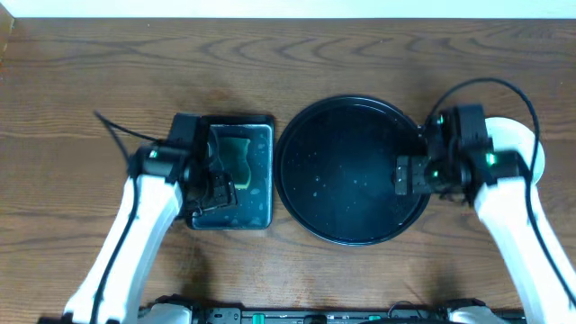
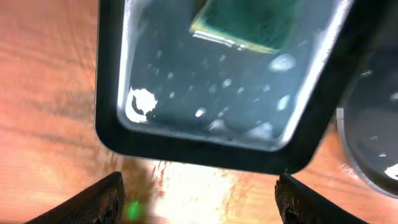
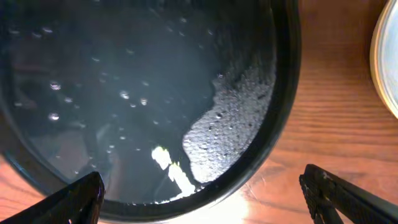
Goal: Clean dirty plates on tray and stack at the side
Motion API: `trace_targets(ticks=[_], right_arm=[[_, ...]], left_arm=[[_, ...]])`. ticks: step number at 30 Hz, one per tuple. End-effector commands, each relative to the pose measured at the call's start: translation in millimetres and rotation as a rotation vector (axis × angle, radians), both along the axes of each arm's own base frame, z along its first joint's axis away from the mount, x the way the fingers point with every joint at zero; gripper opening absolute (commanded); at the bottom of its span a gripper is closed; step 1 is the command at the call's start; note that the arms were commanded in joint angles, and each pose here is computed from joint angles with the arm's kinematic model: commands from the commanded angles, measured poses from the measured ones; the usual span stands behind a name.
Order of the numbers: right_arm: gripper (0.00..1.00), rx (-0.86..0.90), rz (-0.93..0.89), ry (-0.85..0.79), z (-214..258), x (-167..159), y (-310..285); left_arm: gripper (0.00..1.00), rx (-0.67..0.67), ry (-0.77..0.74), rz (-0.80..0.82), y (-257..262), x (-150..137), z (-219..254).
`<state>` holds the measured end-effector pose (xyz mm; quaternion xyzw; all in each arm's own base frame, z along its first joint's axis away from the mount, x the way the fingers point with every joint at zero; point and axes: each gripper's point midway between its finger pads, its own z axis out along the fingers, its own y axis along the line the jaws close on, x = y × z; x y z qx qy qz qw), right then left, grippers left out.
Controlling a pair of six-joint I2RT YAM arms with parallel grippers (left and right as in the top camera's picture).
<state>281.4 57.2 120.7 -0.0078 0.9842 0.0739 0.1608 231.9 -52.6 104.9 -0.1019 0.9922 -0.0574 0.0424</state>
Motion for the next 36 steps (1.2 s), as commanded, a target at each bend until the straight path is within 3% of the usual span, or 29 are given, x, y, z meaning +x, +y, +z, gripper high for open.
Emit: trace_targets(ticks=[1,15,36], right_arm=[[0.99,-0.006,-0.040,-0.093,7.0,-16.8,-0.2],[0.99,0.016,-0.064,-0.430,70.8,-54.6,-14.7],[0.99,0.011,-0.063,-0.407,67.3,-62.2,-16.1]], left_arm=[[0.79,-0.014,-0.117,-0.031,-1.6,-4.6,12.8],[0.79,-0.077,-0.591,-0.053,2.1,-25.7,72.0],[0.80,-0.085,-0.613,-0.043,2.3,-27.3,76.6]])
